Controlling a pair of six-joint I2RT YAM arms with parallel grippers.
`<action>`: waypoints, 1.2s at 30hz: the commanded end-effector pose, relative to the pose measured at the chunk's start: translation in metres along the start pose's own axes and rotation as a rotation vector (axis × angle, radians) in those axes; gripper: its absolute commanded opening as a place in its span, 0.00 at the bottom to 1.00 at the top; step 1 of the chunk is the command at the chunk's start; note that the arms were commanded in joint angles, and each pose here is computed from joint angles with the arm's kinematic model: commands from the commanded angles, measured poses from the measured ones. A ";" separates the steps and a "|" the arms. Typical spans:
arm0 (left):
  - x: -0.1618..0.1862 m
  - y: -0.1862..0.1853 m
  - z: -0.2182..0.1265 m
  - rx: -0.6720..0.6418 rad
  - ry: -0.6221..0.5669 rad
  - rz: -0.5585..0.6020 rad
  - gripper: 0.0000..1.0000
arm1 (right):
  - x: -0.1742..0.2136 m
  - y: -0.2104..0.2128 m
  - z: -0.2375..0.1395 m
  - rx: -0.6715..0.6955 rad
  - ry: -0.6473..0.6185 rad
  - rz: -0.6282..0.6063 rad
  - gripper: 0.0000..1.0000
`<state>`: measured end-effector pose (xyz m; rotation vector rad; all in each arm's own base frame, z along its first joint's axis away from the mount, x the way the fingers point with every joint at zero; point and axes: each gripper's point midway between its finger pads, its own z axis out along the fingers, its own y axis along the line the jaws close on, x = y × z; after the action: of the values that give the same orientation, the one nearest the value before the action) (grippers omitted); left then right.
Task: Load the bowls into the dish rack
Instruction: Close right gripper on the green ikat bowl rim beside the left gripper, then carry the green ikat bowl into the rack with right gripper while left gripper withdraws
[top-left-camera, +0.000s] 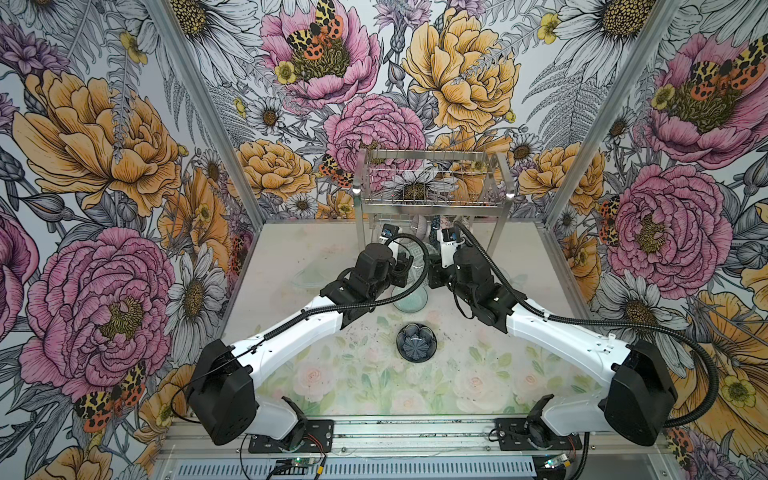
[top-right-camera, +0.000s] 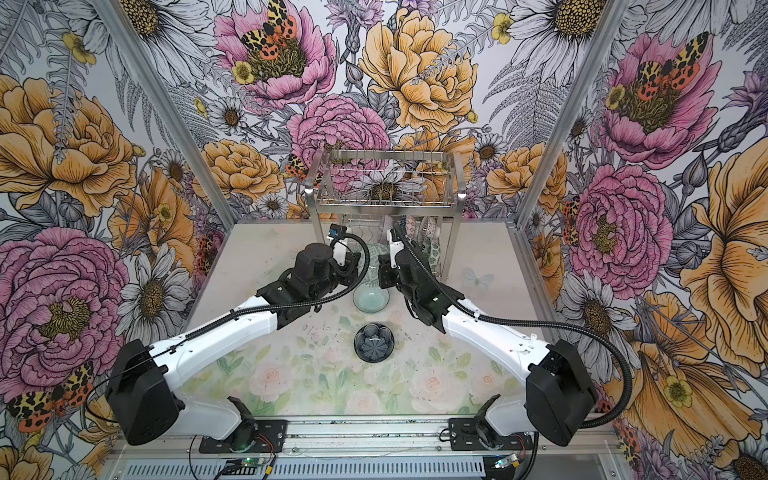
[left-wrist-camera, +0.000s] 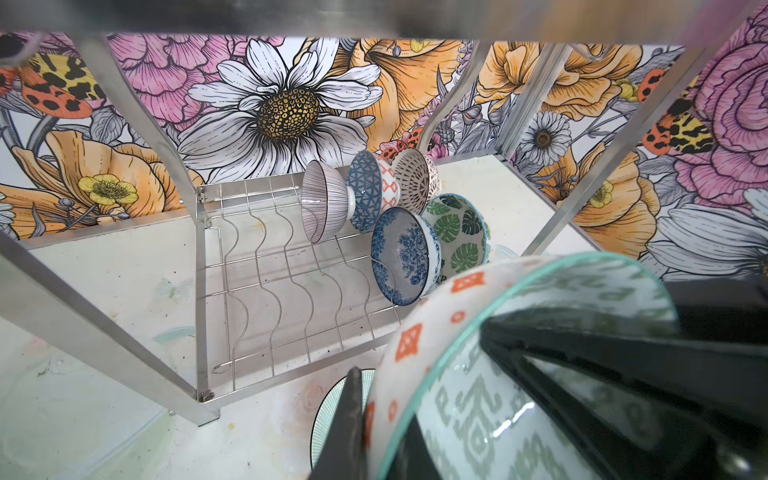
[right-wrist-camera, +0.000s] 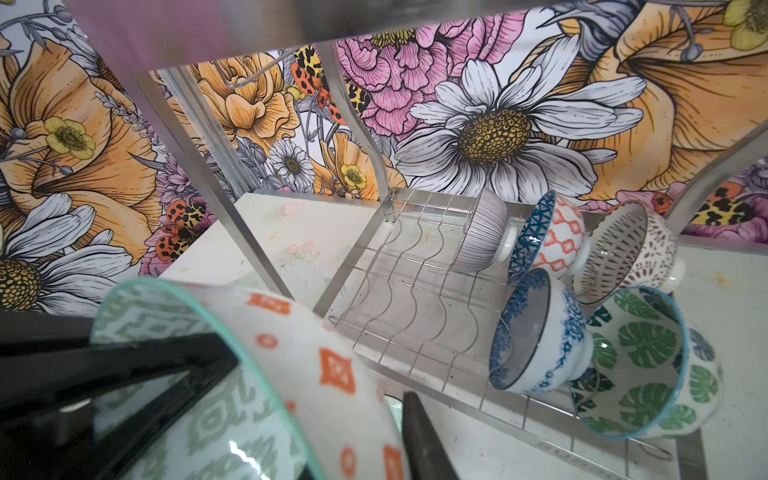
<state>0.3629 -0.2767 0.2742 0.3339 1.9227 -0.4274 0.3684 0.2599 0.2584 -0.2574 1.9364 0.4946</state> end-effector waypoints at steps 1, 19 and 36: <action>-0.030 -0.016 -0.014 0.083 -0.104 -0.043 0.00 | -0.014 0.005 0.001 -0.011 -0.039 0.004 0.07; -0.014 0.035 -0.043 -0.147 -0.013 0.132 0.99 | -0.022 -0.013 -0.012 0.118 -0.049 -0.100 0.00; 0.013 0.127 -0.106 -0.307 -0.020 -0.039 0.99 | -0.042 -0.051 0.036 0.675 0.033 -0.550 0.00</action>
<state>0.3246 -0.1162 0.2786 0.1008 1.9461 -0.1402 0.4256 0.2417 0.2526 -0.3705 1.9105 -0.3163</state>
